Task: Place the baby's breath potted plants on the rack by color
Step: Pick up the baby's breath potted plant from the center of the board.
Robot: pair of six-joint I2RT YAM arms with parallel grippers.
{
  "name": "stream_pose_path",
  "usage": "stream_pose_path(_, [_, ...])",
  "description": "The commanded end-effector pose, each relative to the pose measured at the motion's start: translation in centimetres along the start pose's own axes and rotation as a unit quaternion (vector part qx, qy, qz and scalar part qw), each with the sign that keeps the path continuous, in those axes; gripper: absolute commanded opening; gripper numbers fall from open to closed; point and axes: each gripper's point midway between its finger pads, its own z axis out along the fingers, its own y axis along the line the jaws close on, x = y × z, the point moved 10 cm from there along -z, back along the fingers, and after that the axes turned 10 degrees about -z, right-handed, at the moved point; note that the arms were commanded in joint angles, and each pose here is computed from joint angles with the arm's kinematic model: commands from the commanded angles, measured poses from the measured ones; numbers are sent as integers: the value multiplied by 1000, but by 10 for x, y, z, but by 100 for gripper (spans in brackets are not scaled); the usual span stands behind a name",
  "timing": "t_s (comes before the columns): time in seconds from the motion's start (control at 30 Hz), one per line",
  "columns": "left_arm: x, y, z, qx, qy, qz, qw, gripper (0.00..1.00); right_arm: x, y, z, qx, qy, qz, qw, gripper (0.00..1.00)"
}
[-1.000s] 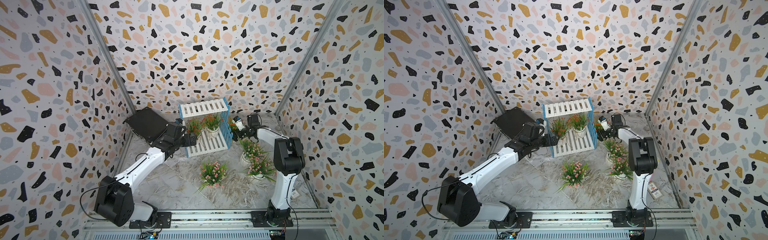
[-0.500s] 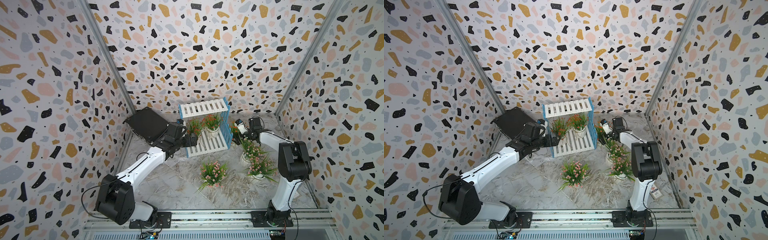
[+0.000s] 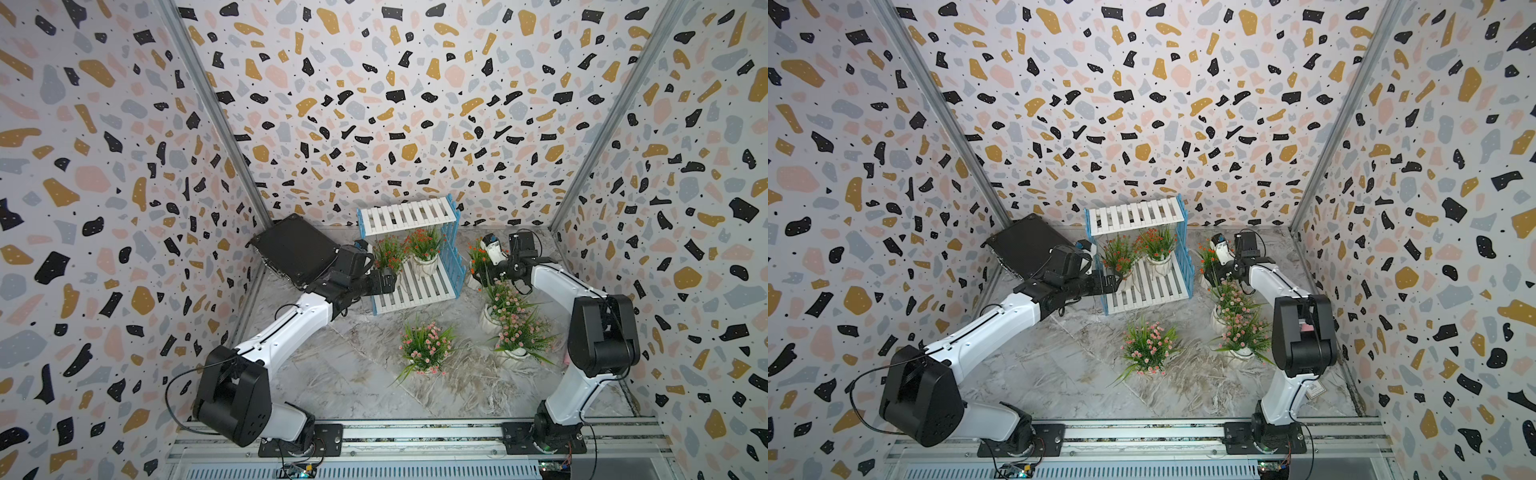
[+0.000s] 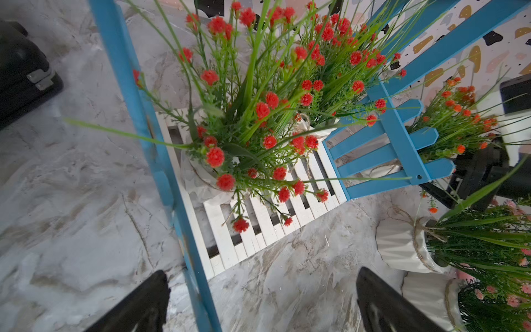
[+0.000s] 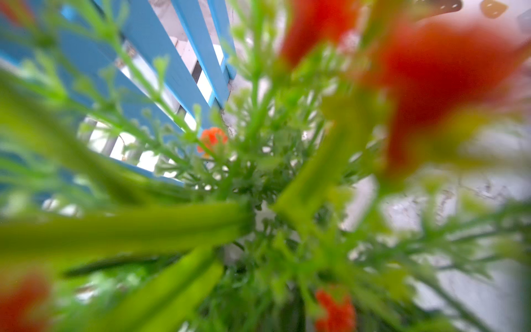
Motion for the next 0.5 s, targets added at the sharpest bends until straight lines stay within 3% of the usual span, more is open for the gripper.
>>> stream_pose_path(0.0, [-3,0,0,11,-13,0,1000,100,-37,-2,-45,28,-64,-16,997,80])
stream_pose_path(0.47, [-3,0,-1,7,-14,3,1000,100,-85,11,-113,32,-130,-46,990,79])
